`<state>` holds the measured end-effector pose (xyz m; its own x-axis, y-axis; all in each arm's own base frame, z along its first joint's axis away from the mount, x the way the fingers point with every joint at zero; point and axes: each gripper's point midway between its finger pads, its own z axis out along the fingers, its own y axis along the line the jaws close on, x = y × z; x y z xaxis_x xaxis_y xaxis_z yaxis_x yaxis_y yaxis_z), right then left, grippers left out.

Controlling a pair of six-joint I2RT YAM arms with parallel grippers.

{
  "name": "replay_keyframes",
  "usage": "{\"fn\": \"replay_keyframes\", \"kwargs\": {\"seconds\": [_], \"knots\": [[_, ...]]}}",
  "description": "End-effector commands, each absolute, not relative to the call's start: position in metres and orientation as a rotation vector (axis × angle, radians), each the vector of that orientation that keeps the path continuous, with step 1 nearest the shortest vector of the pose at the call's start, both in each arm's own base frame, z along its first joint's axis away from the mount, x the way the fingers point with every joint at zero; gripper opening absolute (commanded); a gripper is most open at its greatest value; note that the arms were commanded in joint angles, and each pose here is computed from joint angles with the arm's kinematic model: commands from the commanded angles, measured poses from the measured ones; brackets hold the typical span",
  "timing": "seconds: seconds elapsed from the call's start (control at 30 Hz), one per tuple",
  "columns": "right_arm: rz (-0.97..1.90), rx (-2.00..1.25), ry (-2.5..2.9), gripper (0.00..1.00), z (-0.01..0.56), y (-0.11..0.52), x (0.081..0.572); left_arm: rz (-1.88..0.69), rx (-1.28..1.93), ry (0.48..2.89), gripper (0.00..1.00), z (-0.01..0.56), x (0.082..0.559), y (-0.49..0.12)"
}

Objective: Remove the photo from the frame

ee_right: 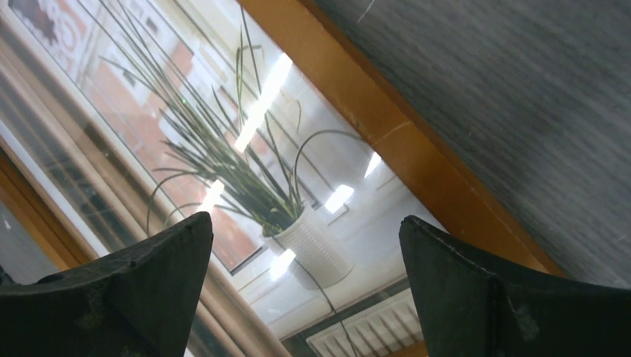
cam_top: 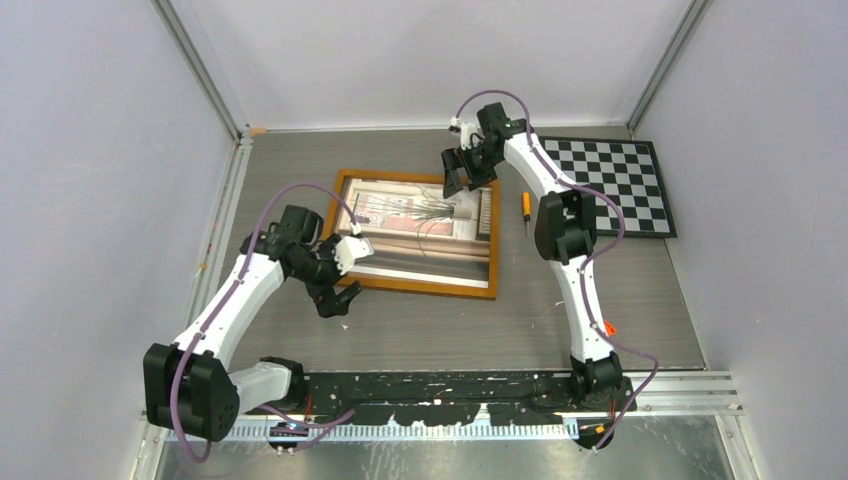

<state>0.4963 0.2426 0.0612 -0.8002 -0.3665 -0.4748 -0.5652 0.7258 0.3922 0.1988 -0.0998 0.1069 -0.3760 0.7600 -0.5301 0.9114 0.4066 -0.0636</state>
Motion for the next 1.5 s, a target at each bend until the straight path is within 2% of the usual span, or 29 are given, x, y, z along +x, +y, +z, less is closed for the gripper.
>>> {"fn": "replay_keyframes", "kwargs": {"seconds": [0.0, 0.3, 0.57, 0.83, 1.1, 1.47], "knots": [[0.667, -0.720, 2.358, 1.00, 0.118, 0.246, 0.529, -0.454, 1.471, 2.230, 1.00, 0.101, 0.202, -0.105], [0.544, -0.758, 2.377, 1.00, 0.070, 0.236, 0.553, -0.391, 1.496, 2.224, 1.00, 0.097, 0.208, -0.110], [0.597, -0.748, 2.293, 1.00, 0.099, 0.245, 0.554, -0.363, 1.508, 2.229, 1.00, 0.090, 0.208, -0.109], [0.399, -0.768, 2.345, 1.00, 0.049, 0.224, 0.574, -0.316, 1.533, 2.208, 1.00, 0.083, 0.214, -0.114], [0.475, -0.842, 2.433, 0.98, 0.033, 0.226, 0.545, -0.121, 1.533, 2.171, 1.00, 0.069, 0.235, -0.110], [0.670, -0.805, 2.710, 0.83, 0.016, 0.220, 0.468, 0.087, 1.530, 2.088, 1.00, 0.046, 0.277, -0.102]]}}
